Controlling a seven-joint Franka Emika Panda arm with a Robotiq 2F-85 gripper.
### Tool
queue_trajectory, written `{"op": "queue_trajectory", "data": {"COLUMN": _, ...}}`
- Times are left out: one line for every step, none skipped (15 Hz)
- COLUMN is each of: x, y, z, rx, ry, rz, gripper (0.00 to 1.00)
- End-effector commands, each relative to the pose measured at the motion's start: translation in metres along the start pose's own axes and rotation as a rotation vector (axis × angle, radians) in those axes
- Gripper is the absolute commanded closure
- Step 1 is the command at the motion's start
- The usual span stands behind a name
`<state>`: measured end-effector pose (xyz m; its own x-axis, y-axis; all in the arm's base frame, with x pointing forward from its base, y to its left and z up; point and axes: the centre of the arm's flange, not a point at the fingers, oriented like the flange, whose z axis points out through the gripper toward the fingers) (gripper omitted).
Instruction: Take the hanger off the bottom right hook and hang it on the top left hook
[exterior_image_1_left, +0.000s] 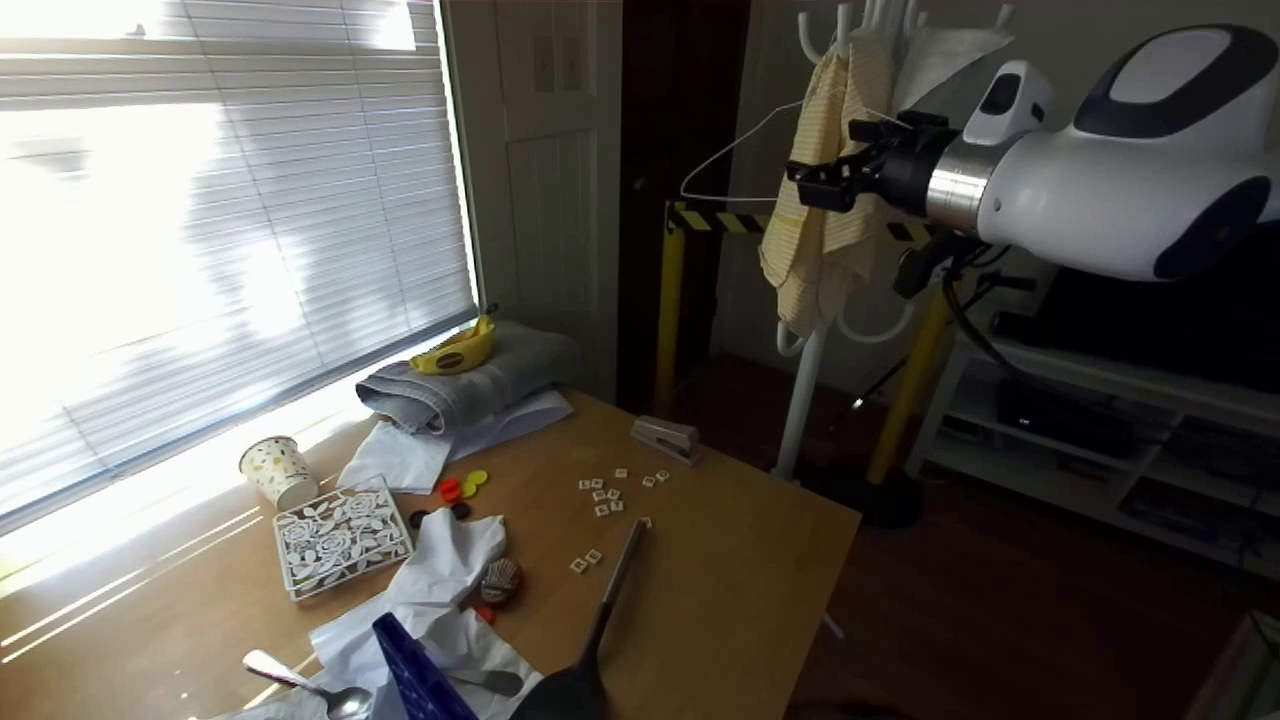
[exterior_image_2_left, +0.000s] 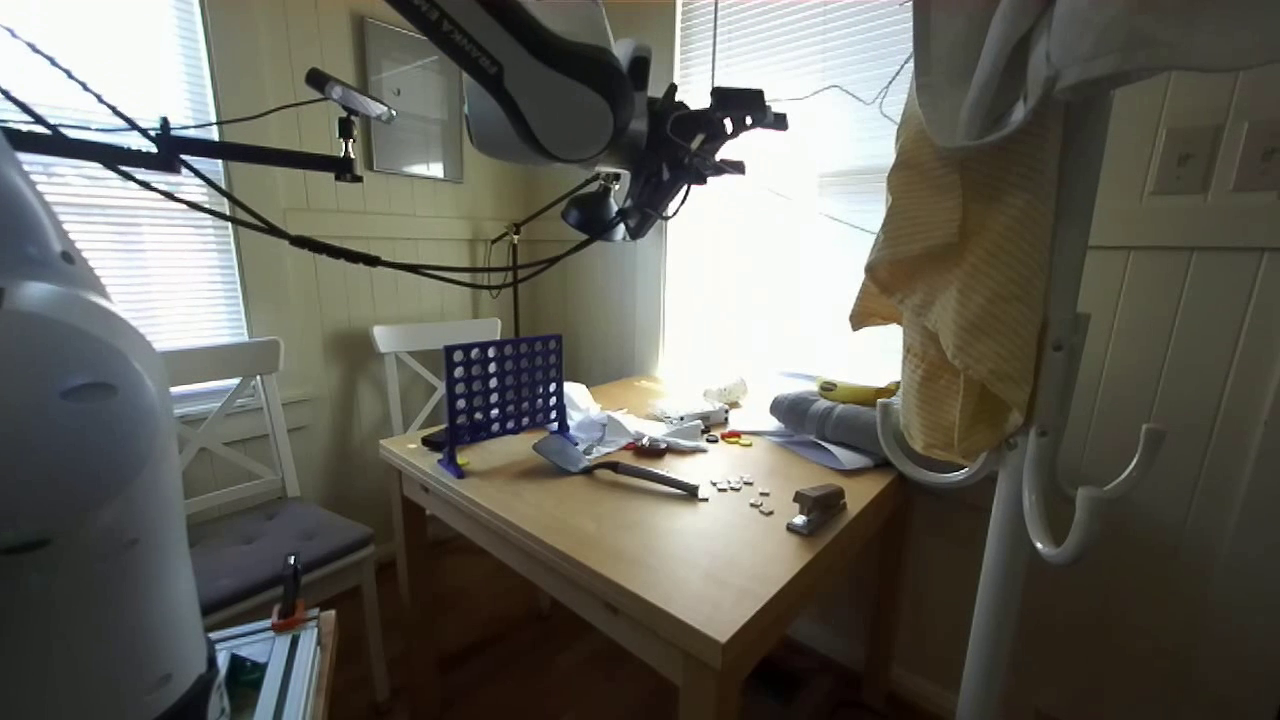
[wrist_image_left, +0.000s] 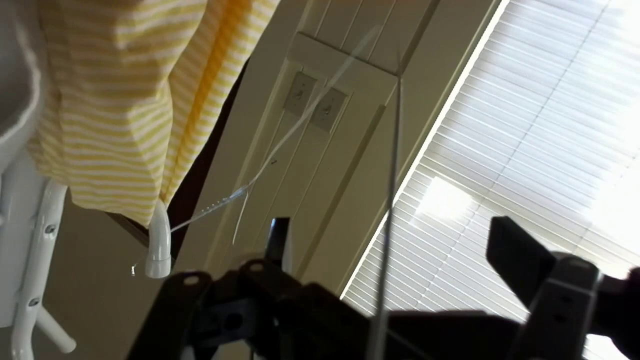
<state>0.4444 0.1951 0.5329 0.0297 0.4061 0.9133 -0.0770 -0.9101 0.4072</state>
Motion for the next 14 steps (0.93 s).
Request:
{"op": "queue_trajectory", "data": {"x": 0.014, "y": 0.008, "z": -0.018, "rx": -0.007, "ry": -0.010, "rz": 0.080, "gripper": 0.00}}
{"op": "queue_trajectory", "data": {"x": 0.016, "y": 0.010, "z": -0.017, "rx": -0.013, "ry": -0.018, "rz": 0.111, "gripper": 0.00}}
{"op": "queue_trajectory", "data": {"x": 0.018, "y": 0.012, "z": -0.017, "rx": -0.015, "ry": -0.034, "rz": 0.141, "gripper": 0.00}}
{"op": "queue_trajectory", "data": {"x": 0.020, "y": 0.016, "z": -0.017, "rx": 0.008, "ry": -0.057, "rz": 0.208, "gripper": 0.00}}
{"op": "queue_trajectory", "data": {"x": 0.021, "y": 0.019, "z": -0.016, "rx": 0.032, "ry": -0.063, "rz": 0.264, "gripper": 0.00}}
{"op": "queue_trajectory", "data": {"x": 0.022, "y": 0.022, "z": -0.016, "rx": 0.059, "ry": -0.067, "rz": 0.307, "gripper": 0.00}}
{"op": "queue_trajectory", "data": {"x": 0.022, "y": 0.025, "z": -0.015, "rx": 0.098, "ry": -0.070, "rz": 0.344, "gripper": 0.00}}
{"op": "queue_trajectory", "data": {"x": 0.022, "y": 0.030, "z": -0.015, "rx": 0.138, "ry": -0.075, "rz": 0.381, "gripper": 0.00}}
{"op": "queue_trajectory", "data": {"x": 0.022, "y": 0.035, "z": -0.015, "rx": 0.175, "ry": -0.082, "rz": 0.419, "gripper": 0.00}}
{"op": "queue_trajectory", "data": {"x": 0.023, "y": 0.040, "z": -0.015, "rx": 0.212, "ry": -0.095, "rz": 0.460, "gripper": 0.00}}
{"op": "queue_trajectory", "data": {"x": 0.022, "y": 0.044, "z": -0.016, "rx": 0.249, "ry": -0.106, "rz": 0.500, "gripper": 0.00}}
{"op": "queue_trajectory", "data": {"x": 0.024, "y": 0.049, "z": -0.017, "rx": 0.291, "ry": -0.113, "rz": 0.534, "gripper": 0.00}}
{"op": "queue_trajectory", "data": {"x": 0.024, "y": 0.054, "z": -0.017, "rx": 0.330, "ry": -0.119, "rz": 0.567, "gripper": 0.00}}
{"op": "queue_trajectory", "data": {"x": 0.025, "y": 0.058, "z": -0.018, "rx": 0.368, "ry": -0.122, "rz": 0.599, "gripper": 0.00}}
